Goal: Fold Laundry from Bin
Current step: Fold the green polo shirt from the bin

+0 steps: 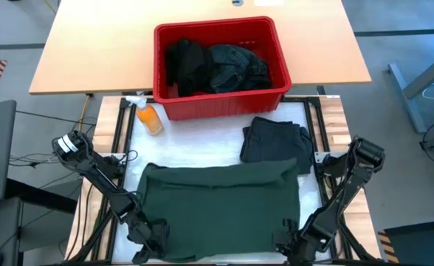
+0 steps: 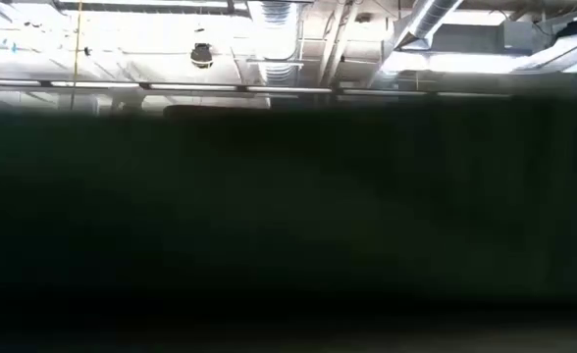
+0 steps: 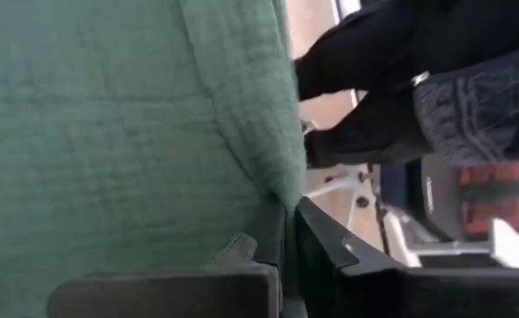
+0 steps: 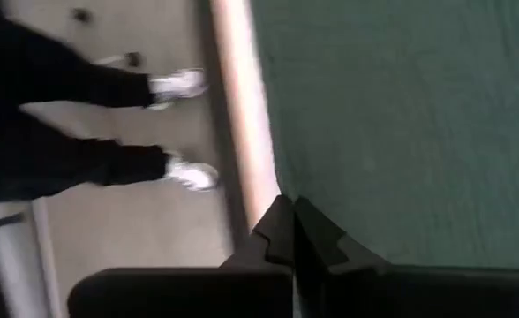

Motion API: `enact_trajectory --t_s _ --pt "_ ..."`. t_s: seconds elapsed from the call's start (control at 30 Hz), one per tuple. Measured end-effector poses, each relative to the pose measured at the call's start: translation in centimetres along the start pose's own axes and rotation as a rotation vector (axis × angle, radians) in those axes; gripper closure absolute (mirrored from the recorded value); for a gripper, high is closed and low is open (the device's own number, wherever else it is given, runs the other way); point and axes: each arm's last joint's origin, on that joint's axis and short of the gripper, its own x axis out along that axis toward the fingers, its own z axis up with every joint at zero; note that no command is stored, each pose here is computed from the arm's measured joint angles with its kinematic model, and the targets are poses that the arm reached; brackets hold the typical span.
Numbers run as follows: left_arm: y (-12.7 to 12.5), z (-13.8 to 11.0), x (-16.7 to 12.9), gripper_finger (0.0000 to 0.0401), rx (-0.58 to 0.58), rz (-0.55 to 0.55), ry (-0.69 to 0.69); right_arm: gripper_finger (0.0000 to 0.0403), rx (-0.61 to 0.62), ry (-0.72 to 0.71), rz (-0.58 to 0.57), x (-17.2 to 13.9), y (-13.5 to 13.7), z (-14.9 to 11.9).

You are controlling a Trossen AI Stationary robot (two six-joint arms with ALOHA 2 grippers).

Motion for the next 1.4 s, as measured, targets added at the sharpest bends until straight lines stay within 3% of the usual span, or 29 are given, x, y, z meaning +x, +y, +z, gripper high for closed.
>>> enact_trajectory --t_s 0.23,0.43,0.73,0.83,1.03,1.13,1.4 --pt "-0.2 0.5 -0.4 0.0385 0.009 0.068 -0.132 0.0390 -0.036 -0.008 -0.006 -1.4 -0.4 0.7" --pt "-0.3 0.4 -0.4 0.0310 0.014 0.056 -0.117 0.0390 -0.035 0.001 -0.005 -1.4 -0.8 1.4" --pt "-1.8 -1.4 -0.1 0.0214 0.138 0.025 -0.068 0.0390 -0.039 -0.001 -0.005 -1.4 -0.8 1.5" --pt "-3.8 -2.2 0.2 0.0206 0.263 0.052 -0.044 0.0390 -0.039 0.000 -0.006 -1.4 -0.8 1.5" --pt "-5.3 -3.1 -0.4 0.0205 0.476 0.335 0.014 0.0390 -0.036 0.004 -0.035 -1.4 -1.1 1.6" --pt "-5.4 -3.1 -0.4 0.0205 0.505 0.327 0.021 0.0390 -0.031 0.001 -0.043 -1.4 -1.3 1.8" --pt "-4.1 -4.7 1.7 0.0204 0.628 0.275 0.217 0.0390 -0.036 0.002 -0.064 -1.3 -1.7 2.3"
